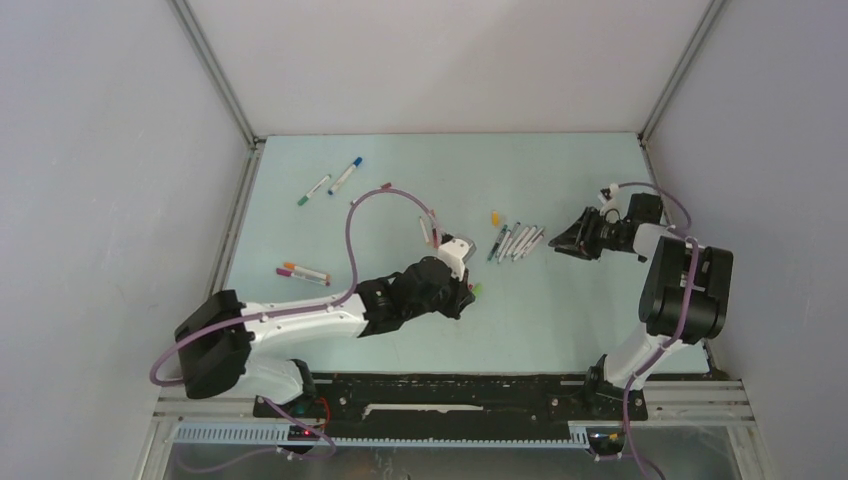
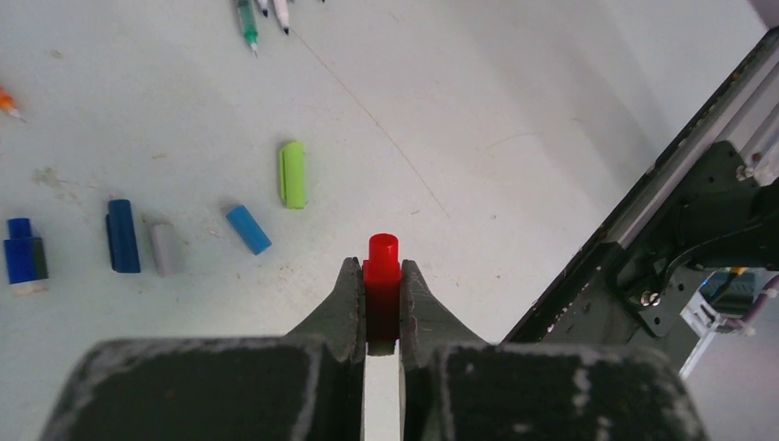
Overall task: Open the pen caps
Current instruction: Place the pen at the center of the board, then place the pen cap at the center of the board.
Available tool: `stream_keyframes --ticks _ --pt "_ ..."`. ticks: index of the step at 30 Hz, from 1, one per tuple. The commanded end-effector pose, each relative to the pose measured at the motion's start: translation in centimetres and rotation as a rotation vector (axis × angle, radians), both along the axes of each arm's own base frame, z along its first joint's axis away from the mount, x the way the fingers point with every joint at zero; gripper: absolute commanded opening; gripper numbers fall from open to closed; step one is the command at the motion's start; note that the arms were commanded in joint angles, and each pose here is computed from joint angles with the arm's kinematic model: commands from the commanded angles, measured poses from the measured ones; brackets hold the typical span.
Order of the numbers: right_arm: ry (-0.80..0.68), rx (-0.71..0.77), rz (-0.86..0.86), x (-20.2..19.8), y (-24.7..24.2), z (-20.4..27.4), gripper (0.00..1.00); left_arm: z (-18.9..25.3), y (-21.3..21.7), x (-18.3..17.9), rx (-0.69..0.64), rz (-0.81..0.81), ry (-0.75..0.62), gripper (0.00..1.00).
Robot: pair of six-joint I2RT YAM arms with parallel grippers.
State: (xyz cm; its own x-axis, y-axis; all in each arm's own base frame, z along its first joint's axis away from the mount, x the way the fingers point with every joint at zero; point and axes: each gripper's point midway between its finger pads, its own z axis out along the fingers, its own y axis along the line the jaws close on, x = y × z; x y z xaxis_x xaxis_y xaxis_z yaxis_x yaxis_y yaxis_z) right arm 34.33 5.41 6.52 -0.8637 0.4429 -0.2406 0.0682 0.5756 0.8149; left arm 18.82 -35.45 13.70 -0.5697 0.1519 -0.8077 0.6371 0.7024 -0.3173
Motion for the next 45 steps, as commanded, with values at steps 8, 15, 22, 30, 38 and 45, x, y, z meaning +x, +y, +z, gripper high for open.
stream_keyframes --ticks 8,15,22,30,38,45 --pt "-0.374 -0.218 0.314 -1.7 -0.1 6.7 0.36 -1.3 -3.2 0.4 0.081 -0.072 0.057 0.09" --pt "-0.392 -0.304 0.298 -2.0 -1.7 7.6 0.36 -3.9 -4.8 0.7 0.222 -0.069 0.112 0.11" --pt "-0.395 -0.297 0.296 -2.0 -1.8 7.6 0.35 -6.0 -6.0 1.7 0.308 -0.037 0.144 0.17" --pt "-0.405 -0.295 0.292 -2.0 -2.0 8.1 0.35 -8.3 -6.9 2.6 0.4 -0.024 0.166 0.23" --pt "-0.409 -0.289 0.293 -2.0 -1.9 8.3 0.35 -9.4 -6.9 3.1 0.443 -0.014 0.172 0.36" --pt "-0.413 -0.283 0.289 -2.1 -2.0 8.5 0.35 -7.2 -7.1 3.4 0.389 -0.005 0.138 0.36"
